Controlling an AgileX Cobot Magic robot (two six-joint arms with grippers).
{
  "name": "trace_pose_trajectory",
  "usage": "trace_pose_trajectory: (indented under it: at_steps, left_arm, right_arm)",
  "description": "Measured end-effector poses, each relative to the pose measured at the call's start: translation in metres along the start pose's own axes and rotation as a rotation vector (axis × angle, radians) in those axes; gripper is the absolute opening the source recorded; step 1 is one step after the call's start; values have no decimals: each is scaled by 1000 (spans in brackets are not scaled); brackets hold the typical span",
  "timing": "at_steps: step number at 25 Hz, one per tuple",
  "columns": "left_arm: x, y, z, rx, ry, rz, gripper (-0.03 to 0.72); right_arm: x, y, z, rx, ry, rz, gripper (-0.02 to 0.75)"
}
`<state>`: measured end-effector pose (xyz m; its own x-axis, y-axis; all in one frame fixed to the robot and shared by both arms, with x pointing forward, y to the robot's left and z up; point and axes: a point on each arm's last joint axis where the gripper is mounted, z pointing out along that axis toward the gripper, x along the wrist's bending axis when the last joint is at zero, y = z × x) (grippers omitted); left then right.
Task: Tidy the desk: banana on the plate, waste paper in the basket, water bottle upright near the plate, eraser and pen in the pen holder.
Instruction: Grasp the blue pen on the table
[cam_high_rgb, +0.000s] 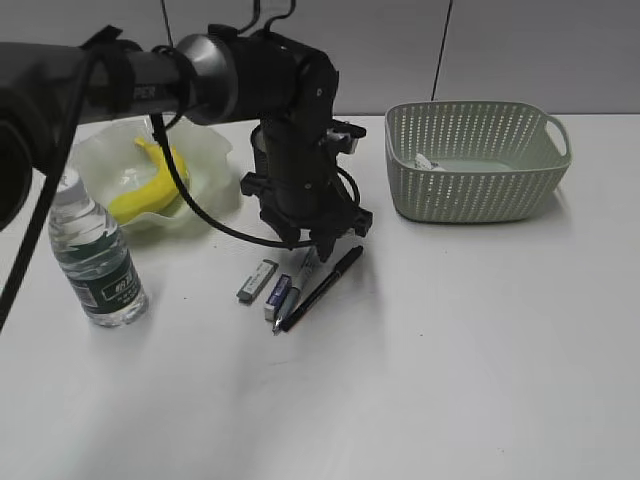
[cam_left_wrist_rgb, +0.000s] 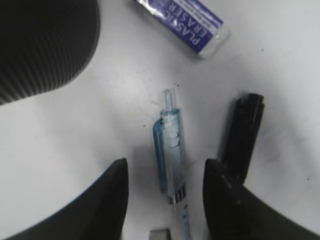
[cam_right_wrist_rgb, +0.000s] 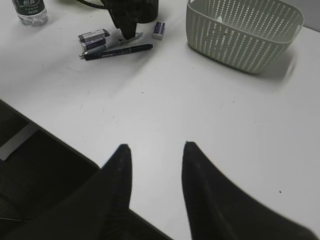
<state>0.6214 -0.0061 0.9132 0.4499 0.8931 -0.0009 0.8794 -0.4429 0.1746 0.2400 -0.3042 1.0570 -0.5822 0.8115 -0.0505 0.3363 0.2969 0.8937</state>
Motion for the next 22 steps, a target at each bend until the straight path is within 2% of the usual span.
trace_pose_trajectory:
  at_steps: [11,13,18,22]
  left_arm:
    - [-3,0,18,4,-21,-15,353]
    - [-2,0,19,8,-15,-29,309]
    - [0,-1,19,17,5,-44,136]
    - [-3,-2,19,37,-36,-104,125]
  right_arm:
    - [0,0,0,-1,0,0,286]
    - [0,0,0,-1,0,0,286]
    - [0,0,0,-1,0,0,285]
    - [0,0,0,-1,0,0,285]
